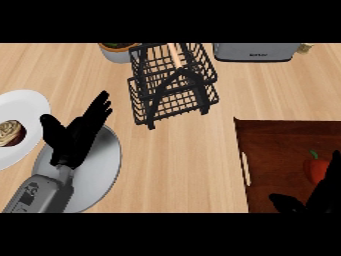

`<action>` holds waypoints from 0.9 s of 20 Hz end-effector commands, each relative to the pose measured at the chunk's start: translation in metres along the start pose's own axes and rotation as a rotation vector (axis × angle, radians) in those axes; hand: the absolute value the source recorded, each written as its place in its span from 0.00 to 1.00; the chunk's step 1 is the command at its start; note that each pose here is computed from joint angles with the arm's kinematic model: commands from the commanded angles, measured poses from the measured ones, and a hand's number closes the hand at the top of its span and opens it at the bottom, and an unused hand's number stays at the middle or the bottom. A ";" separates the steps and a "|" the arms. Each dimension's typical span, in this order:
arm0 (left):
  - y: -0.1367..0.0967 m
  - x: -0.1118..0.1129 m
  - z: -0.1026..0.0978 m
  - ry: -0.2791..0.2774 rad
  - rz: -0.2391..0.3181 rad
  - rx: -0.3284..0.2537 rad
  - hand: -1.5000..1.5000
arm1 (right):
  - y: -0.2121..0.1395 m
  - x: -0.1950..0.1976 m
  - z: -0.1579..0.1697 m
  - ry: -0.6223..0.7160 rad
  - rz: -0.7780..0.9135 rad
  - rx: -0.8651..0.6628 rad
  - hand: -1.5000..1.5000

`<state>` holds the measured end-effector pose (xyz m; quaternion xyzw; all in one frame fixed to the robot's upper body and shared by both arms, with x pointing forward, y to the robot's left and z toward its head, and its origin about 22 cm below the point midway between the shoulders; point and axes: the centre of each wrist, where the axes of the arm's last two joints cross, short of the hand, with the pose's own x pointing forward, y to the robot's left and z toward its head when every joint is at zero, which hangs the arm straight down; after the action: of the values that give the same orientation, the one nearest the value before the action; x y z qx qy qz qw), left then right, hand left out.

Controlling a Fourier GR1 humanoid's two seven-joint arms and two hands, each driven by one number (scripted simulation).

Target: Pick the bell pepper from the tray and place it in the tiered basket

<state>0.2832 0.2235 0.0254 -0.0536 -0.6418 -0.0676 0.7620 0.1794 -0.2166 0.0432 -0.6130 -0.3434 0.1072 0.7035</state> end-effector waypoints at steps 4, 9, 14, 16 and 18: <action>-0.002 0.005 0.009 0.019 0.002 -0.007 0.50 | -0.002 0.009 -0.024 0.067 0.041 0.007 0.00; -0.002 -0.014 0.001 0.009 -0.007 0.012 0.50 | 0.024 -0.024 -0.011 0.077 0.041 -0.035 0.00; 0.000 -0.015 0.001 0.013 -0.024 -0.002 0.50 | 0.013 -0.028 -0.017 0.083 0.023 -0.064 0.00; -0.009 -0.004 0.010 0.018 -0.011 0.009 0.50 | 0.038 -0.041 -0.034 0.107 0.045 -0.065 0.00; -0.001 -0.014 0.011 -0.009 -0.012 0.015 0.50 | 0.029 -0.042 -0.038 0.082 0.031 -0.070 0.00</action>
<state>0.2782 0.2246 0.0192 -0.0503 -0.6400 -0.0693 0.7636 0.1830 -0.2480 0.0023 -0.6427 -0.3043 0.0883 0.6975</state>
